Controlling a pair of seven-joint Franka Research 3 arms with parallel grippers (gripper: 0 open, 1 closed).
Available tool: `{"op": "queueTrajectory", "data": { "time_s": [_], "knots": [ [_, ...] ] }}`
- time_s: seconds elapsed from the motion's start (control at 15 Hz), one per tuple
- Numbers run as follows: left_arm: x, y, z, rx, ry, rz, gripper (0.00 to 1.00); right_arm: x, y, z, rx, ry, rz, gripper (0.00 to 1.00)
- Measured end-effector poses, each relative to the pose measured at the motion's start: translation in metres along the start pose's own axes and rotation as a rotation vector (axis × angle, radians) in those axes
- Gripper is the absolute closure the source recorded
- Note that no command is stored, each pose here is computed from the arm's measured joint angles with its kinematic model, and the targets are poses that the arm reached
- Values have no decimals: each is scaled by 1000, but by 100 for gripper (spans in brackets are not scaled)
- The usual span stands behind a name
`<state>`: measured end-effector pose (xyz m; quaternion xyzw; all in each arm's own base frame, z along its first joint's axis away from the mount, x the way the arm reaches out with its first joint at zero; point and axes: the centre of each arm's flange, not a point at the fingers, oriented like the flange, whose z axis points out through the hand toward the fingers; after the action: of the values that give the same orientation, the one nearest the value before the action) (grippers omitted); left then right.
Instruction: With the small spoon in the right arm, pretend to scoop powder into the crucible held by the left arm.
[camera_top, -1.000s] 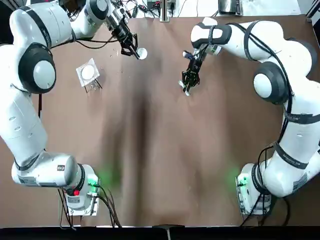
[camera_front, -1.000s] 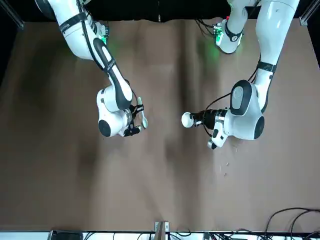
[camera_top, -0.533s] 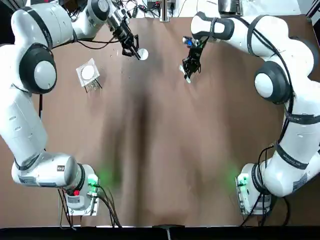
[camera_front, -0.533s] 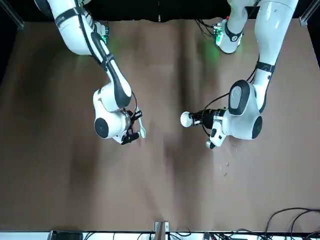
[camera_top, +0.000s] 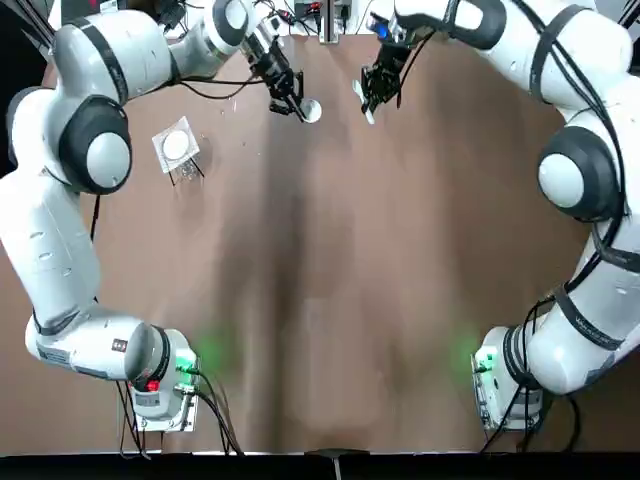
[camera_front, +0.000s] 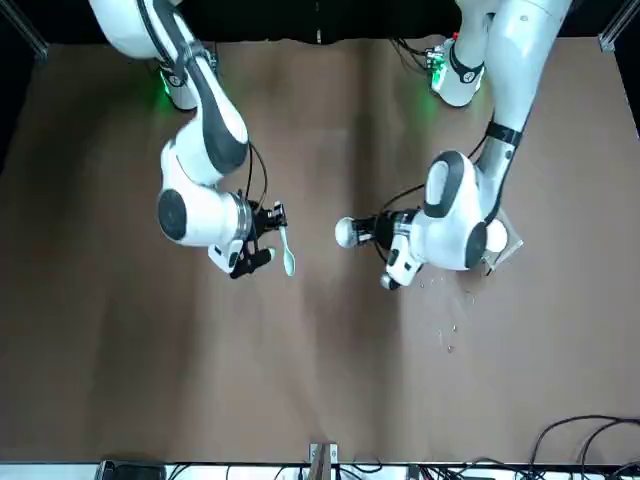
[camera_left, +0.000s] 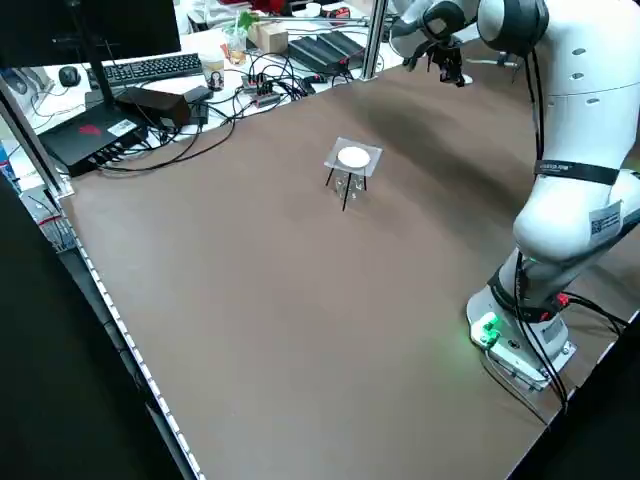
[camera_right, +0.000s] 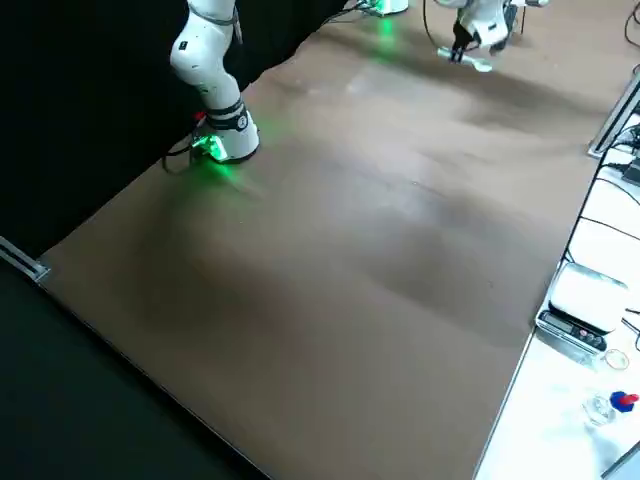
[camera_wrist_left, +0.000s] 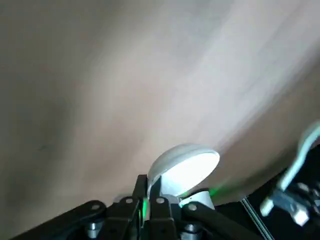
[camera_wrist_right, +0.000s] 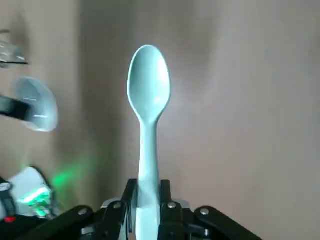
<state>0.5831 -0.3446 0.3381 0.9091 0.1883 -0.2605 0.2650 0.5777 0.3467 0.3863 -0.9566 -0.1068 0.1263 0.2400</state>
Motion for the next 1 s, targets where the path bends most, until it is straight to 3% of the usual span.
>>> {"op": "queueTrajectory", "data": {
  "time_s": [0.2, 0.47, 0.67, 1.0],
  "knots": [
    [-11, 19, 26, -2, 18, -1, 94, -12, -28, -15, 85, 2, 66, 78],
    [-19, 28, 39, -1, 24, -21, 94, -21, -57, -3, 188, -48, 199, 78],
    [-20, 31, 36, -6, 27, -25, 94, -26, -68, 6, 220, -81, 275, 78],
    [-20, 33, 34, -13, 33, -36, 94, -32, -75, 26, 316, -193, 412, 78]
  ]
}}
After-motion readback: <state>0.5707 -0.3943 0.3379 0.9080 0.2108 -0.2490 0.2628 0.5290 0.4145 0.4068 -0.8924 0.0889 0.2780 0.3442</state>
